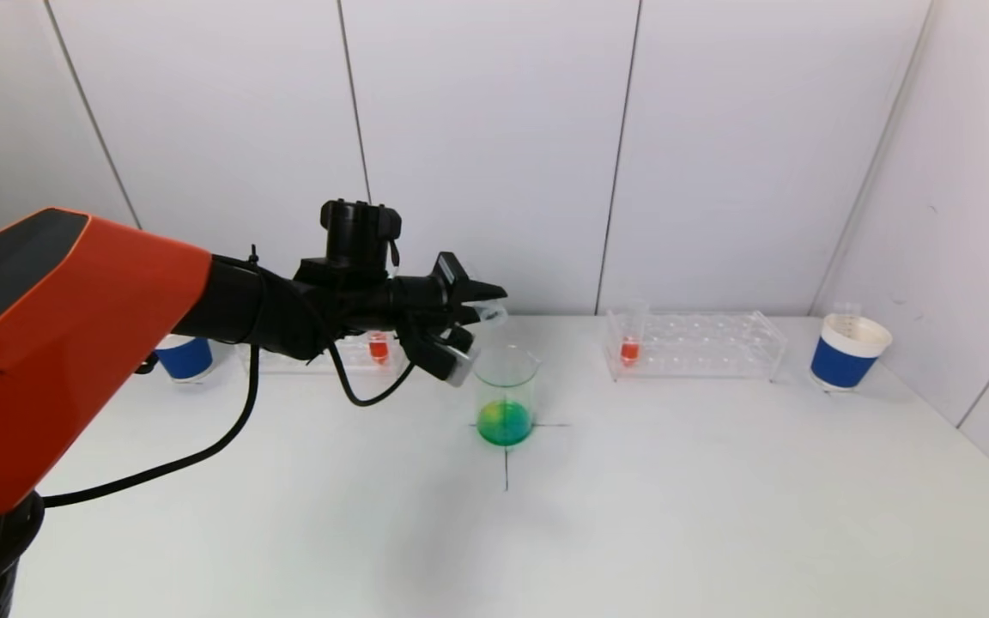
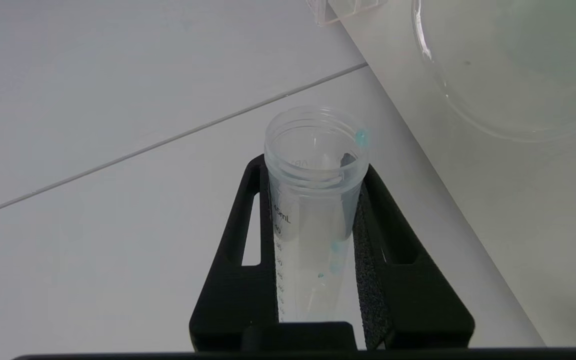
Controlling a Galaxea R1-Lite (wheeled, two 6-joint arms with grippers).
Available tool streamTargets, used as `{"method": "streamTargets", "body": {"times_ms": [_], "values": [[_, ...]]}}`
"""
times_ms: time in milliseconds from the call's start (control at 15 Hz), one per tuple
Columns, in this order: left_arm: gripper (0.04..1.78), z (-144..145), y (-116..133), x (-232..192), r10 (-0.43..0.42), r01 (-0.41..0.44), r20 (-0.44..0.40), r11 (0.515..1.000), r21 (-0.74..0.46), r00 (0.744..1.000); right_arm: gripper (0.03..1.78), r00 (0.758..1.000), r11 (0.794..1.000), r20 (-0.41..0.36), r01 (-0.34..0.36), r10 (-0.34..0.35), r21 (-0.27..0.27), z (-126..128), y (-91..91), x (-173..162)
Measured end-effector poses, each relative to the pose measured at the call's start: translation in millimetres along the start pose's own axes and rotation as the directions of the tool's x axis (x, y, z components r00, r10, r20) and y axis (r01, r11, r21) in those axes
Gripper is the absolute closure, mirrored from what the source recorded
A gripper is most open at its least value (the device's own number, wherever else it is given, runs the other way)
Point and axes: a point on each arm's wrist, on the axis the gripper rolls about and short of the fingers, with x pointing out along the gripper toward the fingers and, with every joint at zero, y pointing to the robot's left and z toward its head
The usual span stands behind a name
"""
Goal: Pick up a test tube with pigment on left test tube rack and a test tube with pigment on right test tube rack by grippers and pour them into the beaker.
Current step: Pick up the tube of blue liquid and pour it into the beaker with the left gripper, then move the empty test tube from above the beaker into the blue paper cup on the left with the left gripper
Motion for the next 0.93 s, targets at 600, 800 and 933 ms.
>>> {"method": "streamTargets", "body": {"times_ms": [600,800,933], "values": [[1.37,0.1,3.7,-3.0,0.005,-0.005,0.002,1.000,-0.005,1.000,0.05,1.000,1.000,0.000,0.000,0.000,0.000,0.0,0.0,0.0],[1.37,2.0,-1.7,-6.3,-0.040,0.041,0.028,0.997,-0.060,0.999,0.05,1.000,1.000,0.000,0.000,0.000,0.000,0.0,0.0,0.0],[1.37,2.3,-1.0,-7.8,-0.033,0.037,0.036,0.992,-0.119,0.999,0.05,1.000,1.000,0.000,0.000,0.000,0.000,0.0,0.0,0.0]]}}
